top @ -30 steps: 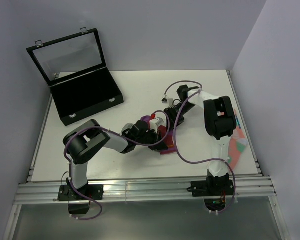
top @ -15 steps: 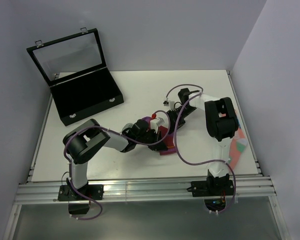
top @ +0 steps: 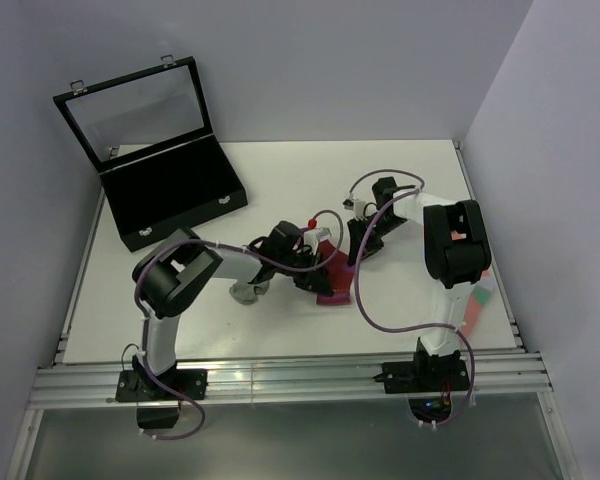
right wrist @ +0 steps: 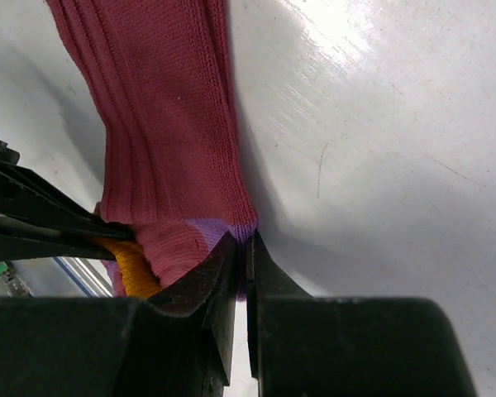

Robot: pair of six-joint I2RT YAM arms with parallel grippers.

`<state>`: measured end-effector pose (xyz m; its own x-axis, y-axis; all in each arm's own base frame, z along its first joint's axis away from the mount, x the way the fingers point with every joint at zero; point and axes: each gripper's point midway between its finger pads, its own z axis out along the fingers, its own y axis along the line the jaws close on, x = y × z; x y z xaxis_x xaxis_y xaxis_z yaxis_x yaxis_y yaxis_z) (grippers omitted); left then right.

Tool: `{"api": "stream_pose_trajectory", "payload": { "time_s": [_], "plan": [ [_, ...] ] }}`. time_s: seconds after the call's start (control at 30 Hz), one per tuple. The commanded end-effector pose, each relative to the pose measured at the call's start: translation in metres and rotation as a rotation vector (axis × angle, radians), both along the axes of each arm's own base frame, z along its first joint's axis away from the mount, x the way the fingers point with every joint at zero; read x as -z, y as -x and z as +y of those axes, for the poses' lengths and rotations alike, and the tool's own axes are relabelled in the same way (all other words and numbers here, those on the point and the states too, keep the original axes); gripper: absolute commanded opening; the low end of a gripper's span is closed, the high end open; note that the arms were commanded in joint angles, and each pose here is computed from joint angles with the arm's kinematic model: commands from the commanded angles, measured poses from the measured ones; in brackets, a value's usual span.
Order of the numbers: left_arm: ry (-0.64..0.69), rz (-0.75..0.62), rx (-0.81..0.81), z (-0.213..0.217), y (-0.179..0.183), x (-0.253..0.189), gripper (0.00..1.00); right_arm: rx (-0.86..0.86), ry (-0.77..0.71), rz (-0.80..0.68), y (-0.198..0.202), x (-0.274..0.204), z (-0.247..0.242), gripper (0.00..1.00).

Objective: Roll the socks
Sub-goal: Roll the sock at the center of the board.

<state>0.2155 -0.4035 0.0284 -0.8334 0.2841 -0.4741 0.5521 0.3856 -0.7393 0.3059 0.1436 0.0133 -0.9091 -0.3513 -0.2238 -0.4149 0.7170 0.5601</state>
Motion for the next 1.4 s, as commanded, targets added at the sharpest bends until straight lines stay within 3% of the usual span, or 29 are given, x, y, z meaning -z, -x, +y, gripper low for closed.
{"api": "stream_pose_trajectory", "payload": {
  "time_s": [0.0,0.13,0.27,0.4,0.73,1.17,1.37],
  "plan": [
    [-0.235,0.132,0.021,0.034,0.024,0.057,0.00,0.009,0.023,-0.120,-0.028,-0.005,-0.005,0.07],
    [-0.276,0.153,0.017,0.033,0.021,0.056,0.00,0.005,0.008,-0.134,-0.035,-0.010,-0.002,0.14],
    [-0.328,0.222,-0.008,0.030,0.019,0.057,0.01,-0.011,-0.019,-0.198,-0.044,-0.028,0.002,0.37],
    [-0.378,0.302,-0.027,0.032,0.022,0.060,0.00,-0.005,-0.011,-0.277,-0.050,-0.045,-0.001,0.48],
    [-0.403,0.466,-0.064,0.036,0.031,0.065,0.00,-0.060,-0.023,-0.464,-0.019,-0.073,-0.015,0.49],
    [-0.492,0.583,-0.094,0.053,0.027,0.077,0.00,-0.493,0.014,-0.759,0.051,-0.077,0.002,0.48],
    [-0.521,0.607,-0.098,0.058,0.031,0.084,0.00,-0.660,0.011,-0.913,0.088,-0.074,0.029,0.54]
  ]
}}
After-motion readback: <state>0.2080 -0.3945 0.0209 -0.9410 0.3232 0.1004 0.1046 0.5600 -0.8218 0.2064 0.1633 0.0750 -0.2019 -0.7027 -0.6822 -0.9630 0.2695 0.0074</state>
